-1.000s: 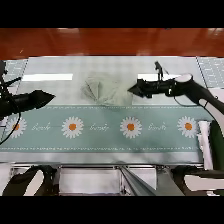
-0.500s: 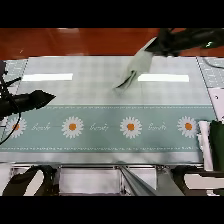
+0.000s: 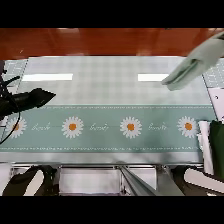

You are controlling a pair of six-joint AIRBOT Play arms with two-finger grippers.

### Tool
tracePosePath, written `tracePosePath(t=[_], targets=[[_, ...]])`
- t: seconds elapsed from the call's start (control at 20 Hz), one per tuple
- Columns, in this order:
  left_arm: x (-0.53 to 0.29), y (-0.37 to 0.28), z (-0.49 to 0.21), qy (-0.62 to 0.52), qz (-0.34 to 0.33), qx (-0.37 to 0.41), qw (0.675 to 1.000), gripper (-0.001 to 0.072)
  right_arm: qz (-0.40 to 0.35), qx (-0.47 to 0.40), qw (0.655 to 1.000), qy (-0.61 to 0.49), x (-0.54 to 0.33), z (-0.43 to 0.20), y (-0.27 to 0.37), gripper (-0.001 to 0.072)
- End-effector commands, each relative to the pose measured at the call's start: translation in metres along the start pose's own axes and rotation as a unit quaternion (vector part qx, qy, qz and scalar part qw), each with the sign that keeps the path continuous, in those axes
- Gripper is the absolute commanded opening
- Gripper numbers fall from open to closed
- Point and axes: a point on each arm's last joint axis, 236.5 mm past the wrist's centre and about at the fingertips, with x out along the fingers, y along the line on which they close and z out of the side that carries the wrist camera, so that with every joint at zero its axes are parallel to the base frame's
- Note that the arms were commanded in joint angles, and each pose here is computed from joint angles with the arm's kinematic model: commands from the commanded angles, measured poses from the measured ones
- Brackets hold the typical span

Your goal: Fold the shirts.

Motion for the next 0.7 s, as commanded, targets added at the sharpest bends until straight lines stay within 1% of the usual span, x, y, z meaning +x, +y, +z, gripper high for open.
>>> tracePosePath(t=[0.0, 0.2, 0.3, 0.4, 0.5, 0.65], targets=[[-0.008, 0.012, 0.032, -0.061, 0.019, 0.004, 0.998, 0.0024, -0.069, 0.066, 0.995, -0.023, -0.059, -0.007, -0.067, 0.0022], [-0.036, 0.045, 0.068, -0.128, 0.061, -0.024, 0.99, 0.0024, -0.163, 0.153, 0.975, 0.003, -0.109, -0.045, -0.14, 0.0021], [-0.046, 0.059, 0.079, -0.153, 0.078, -0.035, 0.984, 0.0024, -0.214, 0.187, 0.959, -0.013, -0.136, -0.06, -0.167, 0.0021], [-0.048, 0.064, 0.086, -0.168, 0.086, -0.037, 0.981, 0.0024, -0.262, 0.237, 0.935, -0.016, -0.159, -0.088, -0.192, 0.0021], [-0.042, 0.065, 0.087, -0.166, 0.085, -0.035, 0.982, 0.0024, -0.293, 0.294, 0.91, -0.003, -0.169, -0.128, -0.211, 0.0021], [-0.026, 0.066, 0.083, -0.145, 0.084, -0.014, 0.986, 0.0024, -0.347, 0.379, 0.857, 0.026, -0.181, -0.2, -0.231, 0.0022]])
